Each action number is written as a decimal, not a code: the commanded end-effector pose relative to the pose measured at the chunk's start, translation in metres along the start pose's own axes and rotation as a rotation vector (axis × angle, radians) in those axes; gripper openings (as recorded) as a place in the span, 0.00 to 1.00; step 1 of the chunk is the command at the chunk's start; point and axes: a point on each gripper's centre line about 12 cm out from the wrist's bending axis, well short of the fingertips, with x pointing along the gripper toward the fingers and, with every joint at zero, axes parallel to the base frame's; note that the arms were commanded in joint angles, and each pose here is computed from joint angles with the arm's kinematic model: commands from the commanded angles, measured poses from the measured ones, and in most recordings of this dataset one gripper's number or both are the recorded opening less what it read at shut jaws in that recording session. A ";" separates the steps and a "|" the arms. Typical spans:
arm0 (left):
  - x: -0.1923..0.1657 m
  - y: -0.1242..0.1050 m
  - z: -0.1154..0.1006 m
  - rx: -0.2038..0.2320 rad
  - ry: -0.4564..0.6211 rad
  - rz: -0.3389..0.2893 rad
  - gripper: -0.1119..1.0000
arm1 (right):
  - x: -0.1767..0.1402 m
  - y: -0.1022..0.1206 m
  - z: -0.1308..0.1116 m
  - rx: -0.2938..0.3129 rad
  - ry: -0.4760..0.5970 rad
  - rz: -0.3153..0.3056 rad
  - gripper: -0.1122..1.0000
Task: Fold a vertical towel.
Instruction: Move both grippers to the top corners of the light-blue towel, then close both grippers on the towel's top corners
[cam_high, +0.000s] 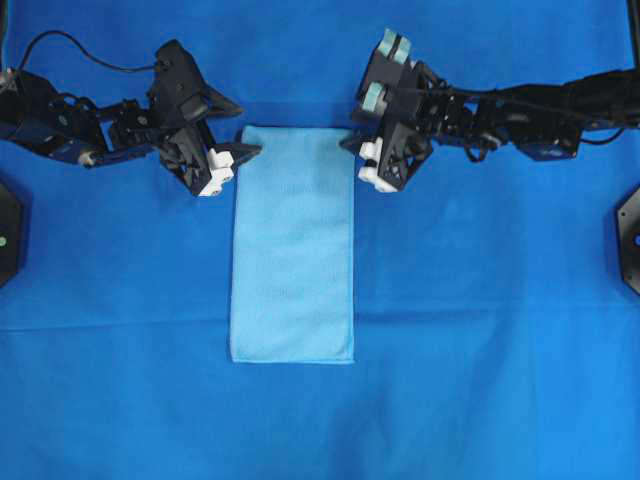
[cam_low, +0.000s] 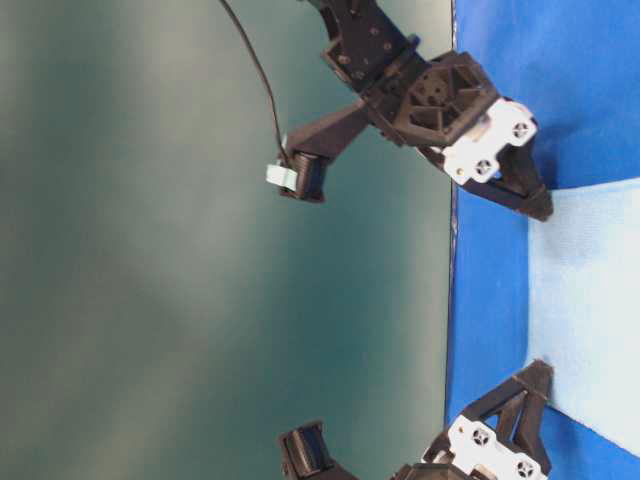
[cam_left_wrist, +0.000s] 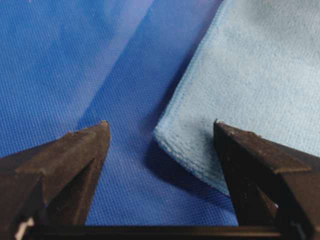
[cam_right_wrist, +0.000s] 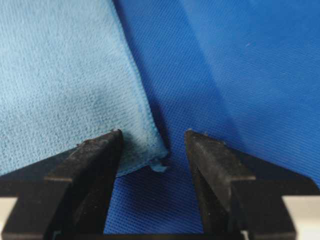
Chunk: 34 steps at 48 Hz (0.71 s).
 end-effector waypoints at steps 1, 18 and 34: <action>0.000 0.000 0.010 -0.003 -0.035 0.000 0.81 | 0.001 0.002 0.012 -0.003 -0.032 0.004 0.61; 0.001 -0.007 0.011 0.015 -0.034 -0.017 0.28 | 0.002 0.002 0.008 0.001 -0.020 0.004 0.14; -0.005 -0.011 0.027 0.045 -0.050 -0.026 0.11 | -0.013 0.002 0.018 0.012 -0.057 0.005 0.14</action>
